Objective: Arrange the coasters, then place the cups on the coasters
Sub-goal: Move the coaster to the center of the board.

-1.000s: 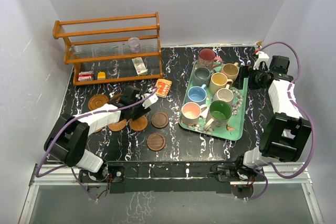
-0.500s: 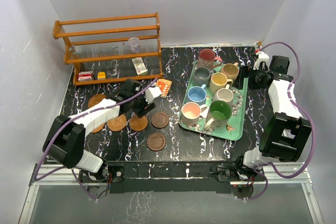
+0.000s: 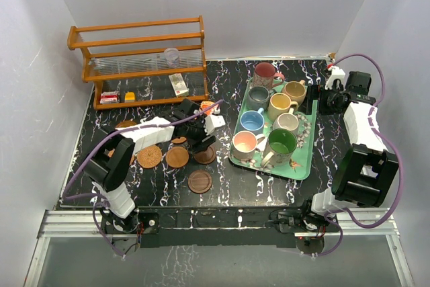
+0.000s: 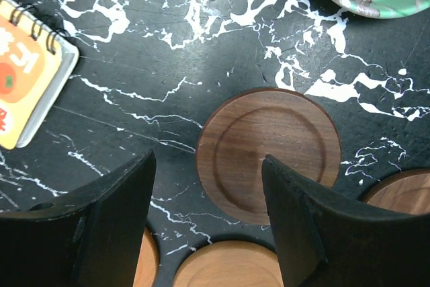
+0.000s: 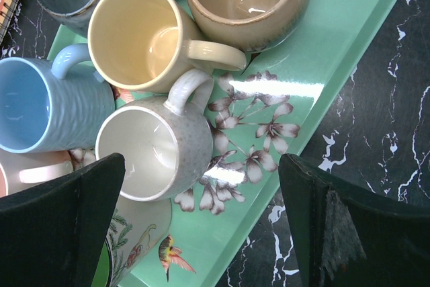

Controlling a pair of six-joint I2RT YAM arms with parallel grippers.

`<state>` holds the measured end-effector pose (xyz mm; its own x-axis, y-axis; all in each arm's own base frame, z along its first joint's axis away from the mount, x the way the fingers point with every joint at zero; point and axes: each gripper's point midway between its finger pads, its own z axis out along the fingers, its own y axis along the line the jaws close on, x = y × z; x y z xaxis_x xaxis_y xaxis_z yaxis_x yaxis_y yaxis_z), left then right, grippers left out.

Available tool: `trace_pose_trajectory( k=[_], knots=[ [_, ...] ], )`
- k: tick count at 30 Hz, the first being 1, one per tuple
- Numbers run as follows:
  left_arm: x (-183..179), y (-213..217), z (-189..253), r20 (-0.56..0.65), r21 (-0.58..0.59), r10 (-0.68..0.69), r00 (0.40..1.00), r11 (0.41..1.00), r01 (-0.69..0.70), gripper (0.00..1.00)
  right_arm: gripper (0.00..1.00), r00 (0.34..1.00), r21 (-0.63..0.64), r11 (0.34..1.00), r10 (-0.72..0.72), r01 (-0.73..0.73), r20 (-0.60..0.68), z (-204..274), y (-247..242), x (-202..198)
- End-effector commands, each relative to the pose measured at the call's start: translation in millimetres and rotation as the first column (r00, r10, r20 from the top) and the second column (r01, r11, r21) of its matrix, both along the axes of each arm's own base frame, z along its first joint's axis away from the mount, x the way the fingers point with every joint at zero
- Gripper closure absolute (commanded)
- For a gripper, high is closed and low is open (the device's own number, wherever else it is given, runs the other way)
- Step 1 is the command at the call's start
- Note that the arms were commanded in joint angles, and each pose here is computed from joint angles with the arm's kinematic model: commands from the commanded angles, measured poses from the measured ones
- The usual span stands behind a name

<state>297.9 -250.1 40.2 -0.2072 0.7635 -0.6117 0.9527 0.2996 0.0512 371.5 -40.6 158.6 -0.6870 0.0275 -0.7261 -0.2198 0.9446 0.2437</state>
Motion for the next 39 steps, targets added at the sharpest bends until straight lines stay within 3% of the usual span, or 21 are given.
trace_pose_trajectory(
  k=[1, 23, 39],
  knots=[
    [4.5, -11.5, 7.0, 0.021, -0.016, -0.037, 0.999, 0.999, 0.037, 0.36, 0.02, 0.999, -0.022, 1.000, 0.004, -0.003, 0.051, 11.0, -6.3, 10.2],
    [65.8, 29.5, -22.0, 0.169, 0.174, 0.175, 0.970, 0.963, -0.204, 0.39, 0.02, 0.999, -0.021, 1.000, 0.006, -0.005, 0.048, 10.4, -6.1, 10.0],
    [88.4, 47.9, -22.9, 0.223, 0.190, 0.251, 0.942, 0.937, -0.294, 0.39, 0.02, 0.999, -0.021, 1.000, 0.005, -0.004, 0.044, 9.2, -6.1, 9.9]
  ],
)
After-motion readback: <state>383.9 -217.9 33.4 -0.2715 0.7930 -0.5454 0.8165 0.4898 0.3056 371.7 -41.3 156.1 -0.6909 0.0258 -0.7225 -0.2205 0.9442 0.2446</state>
